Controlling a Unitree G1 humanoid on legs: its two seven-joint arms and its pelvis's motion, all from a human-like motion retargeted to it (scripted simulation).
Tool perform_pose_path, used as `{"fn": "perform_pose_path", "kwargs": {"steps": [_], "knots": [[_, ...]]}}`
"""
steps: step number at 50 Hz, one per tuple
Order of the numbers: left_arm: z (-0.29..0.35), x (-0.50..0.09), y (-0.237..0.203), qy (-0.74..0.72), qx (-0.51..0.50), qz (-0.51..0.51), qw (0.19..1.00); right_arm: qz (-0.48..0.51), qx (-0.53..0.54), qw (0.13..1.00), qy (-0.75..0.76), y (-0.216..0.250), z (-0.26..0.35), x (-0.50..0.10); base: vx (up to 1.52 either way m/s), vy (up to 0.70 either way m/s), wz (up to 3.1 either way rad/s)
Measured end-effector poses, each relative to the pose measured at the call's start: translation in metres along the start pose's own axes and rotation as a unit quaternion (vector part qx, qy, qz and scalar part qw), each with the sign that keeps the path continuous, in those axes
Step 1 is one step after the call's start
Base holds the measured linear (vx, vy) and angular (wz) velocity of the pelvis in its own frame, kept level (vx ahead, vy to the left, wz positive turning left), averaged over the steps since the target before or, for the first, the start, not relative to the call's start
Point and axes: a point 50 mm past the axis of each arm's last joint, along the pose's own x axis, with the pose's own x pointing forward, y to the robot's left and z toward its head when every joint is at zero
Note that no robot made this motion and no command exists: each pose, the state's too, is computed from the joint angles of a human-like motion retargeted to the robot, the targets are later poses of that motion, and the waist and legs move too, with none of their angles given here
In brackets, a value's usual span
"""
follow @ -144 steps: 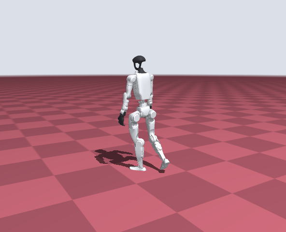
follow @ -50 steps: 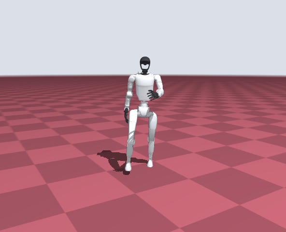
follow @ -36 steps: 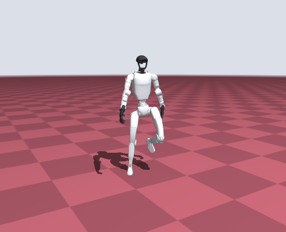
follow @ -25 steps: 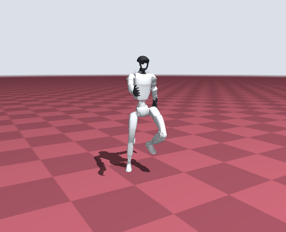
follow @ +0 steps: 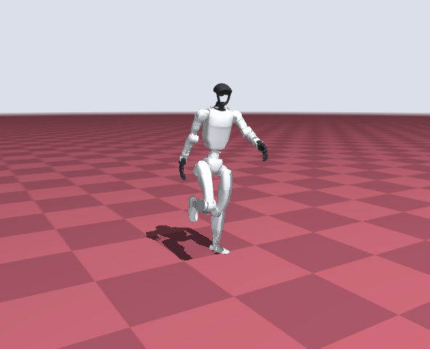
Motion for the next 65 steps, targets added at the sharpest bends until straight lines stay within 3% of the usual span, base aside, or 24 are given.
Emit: {"fn": "perform_pose_path", "kwargs": {"steps": [5, 10, 15, 19, 22, 26, 29, 32, 36, 40, 45, 48, 52, 55, 59, 65], "knots": [[0.081, 0.006, 0.018, -0.123, 0.009, 0.034, 0.992, -0.007, 0.034, 0.999, 0.04, -0.018, -0.056, -0.009, 0.58, -0.02, 0.97], [0.082, 0.009, -0.002, -0.117, 0.043, -0.016, 0.992, 0.008, 0.019, 0.997, 0.073, -0.012, -0.065, -0.01, 0.55, -0.09, 0.31], [0.012, -0.002, -0.038, -0.074, 0.03, -0.079, 0.994, -0.011, 0.007, 0.999, -0.041, -0.005, 0.013, -0.002, 0.54, -0.11, 0.21], [-0.1, -0.04, -0.06, 0.075, -0.029, -0.071, 0.994, -0.086, 0.011, 0.985, -0.151, 0.0, 0.108, -0.013, 0.74, -0.21, 0.21], [-0.218, -0.126, -0.08, 0.287, 0.026, -0.126, 0.949, -0.09, 0.01, 0.963, -0.252, 0.02, 0.177, -0.033, 0.77, -0.27, -1.89], [-0.313, -0.308, -0.104, 0.569, -0.12, -0.152, 0.799, -0.084, -0.051, 0.921, -0.377, 0.049, 0.278, -0.09, 0.58, -0.13, -1.12], [-0.325, -0.41, -0.109, 0.652, -0.195, -0.107, 0.725, -0.075, -0.073, 0.851, -0.514, 0.075, 0.352, -0.167, 0.54, -0.02, -1.22], [-0.32, -0.479, -0.109, 0.683, -0.196, -0.096, 0.697, -0.086, -0.043, 0.754, -0.65, 0.091, 0.398, -0.253, 0.56, 0.04, -1.05], [-0.303, -0.547, -0.109, 0.725, -0.191, -0.089, 0.655, -0.106, -0.014, 0.643, -0.758, 0.105, 0.419, -0.339, 0.56, 0.09, -0.6], [-0.286, -0.585, -0.119, 0.757, -0.217, -0.057, 0.613, -0.114, -0.05, 0.591, -0.797, 0.129, 0.423, -0.381, 0.54, 0.13, -0.29], [-0.302, -0.541, -0.129, 0.722, -0.251, -0.027, 0.645, -0.083, -0.064, 0.606, -0.788, 0.153, 0.419, -0.365, 0.53, 0.15, 0.12], [-0.32, -0.474, -0.122, 0.669, -0.25, -0.011, 0.7, -0.063, -0.096, 0.658, -0.744, 0.163, 0.41, -0.319, 0.64, 0.18, -0.63], [-0.324, -0.358, -0.089, 0.552, -0.195, 0.124, 0.801, -0.041, -0.139, 0.721, -0.677, 0.167, 0.38, -0.237, 0.8, 0.32, -1.11], [-0.309, -0.285, -0.079, 0.479, -0.211, 0.142, 0.84, -0.06, -0.201, 0.808, -0.551, 0.138, 0.328, -0.145, 0.68, 0.38, 1.2], [-0.252, -0.165, -0.045, 0.368, -0.107, 0.055, 0.922, -0.077, -0.137, 0.926, -0.343, 0.056, 0.221, -0.051, 0.48, 0.27, 1.29], [-0.079, -0.032, 0.034, 0.105, -0.021, 0.093, 0.99, -0.139, 0.012, 0.986, -0.088, -0.049, 0.061, -0.018, 0.47, 0.12, 0.96]]}}
